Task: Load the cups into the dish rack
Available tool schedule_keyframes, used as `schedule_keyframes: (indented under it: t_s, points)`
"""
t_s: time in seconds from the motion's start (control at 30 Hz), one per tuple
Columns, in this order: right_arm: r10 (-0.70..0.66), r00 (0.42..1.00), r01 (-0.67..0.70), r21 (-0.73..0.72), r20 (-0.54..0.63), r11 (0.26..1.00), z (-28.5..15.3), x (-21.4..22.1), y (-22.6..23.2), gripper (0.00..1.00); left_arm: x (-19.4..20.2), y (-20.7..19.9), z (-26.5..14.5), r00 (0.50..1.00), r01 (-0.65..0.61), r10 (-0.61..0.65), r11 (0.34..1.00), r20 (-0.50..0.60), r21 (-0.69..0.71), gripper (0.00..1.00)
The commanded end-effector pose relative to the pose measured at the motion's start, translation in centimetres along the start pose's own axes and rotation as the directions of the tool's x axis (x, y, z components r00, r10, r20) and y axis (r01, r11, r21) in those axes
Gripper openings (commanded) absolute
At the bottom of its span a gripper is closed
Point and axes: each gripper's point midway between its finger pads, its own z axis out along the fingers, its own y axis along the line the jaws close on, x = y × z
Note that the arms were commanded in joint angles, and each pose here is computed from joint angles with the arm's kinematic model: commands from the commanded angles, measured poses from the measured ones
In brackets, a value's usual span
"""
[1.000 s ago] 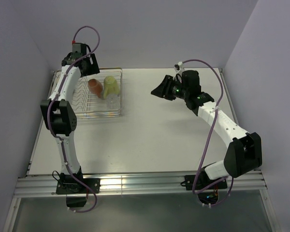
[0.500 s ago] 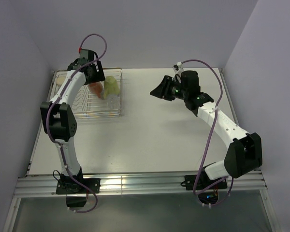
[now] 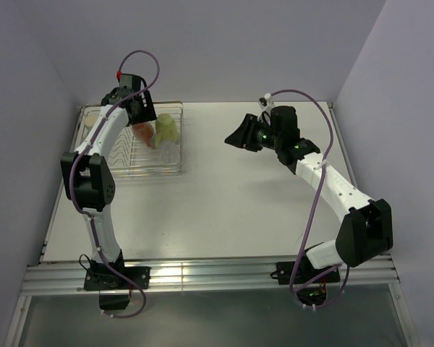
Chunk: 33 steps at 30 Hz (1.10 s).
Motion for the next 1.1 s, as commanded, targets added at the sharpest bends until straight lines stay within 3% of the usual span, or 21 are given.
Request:
schedule_keyframes:
  t_s: [0.0,0.9,1.0,1.07]
  points:
    - [-0.054,0.997,0.055,-0.035,0.049,0.998,-0.9,-1.5,1.9,0.50,-0.9,0.0,0.1,0.999,0.016,-0.015,1.000,0.035,-0.009,0.87]
    - [-0.048,0.999,0.048,-0.025,0.026,0.999,-0.1,-0.8,1.0,0.50,0.8,0.5,3.5,0.999,0.031,-0.031,0.999,-0.032,-0.004,0.83]
    - [-0.048,0.999,0.048,-0.023,0.023,0.999,0.0,-0.7,0.8,0.50,0.8,0.4,3.7,0.999,0.034,-0.034,0.999,-0.034,-0.002,0.81]
    - [-0.045,0.999,0.046,-0.022,0.021,0.999,0.1,-0.6,0.7,0.50,0.7,0.4,3.8,0.999,0.034,-0.034,0.999,-0.034,-0.005,0.72]
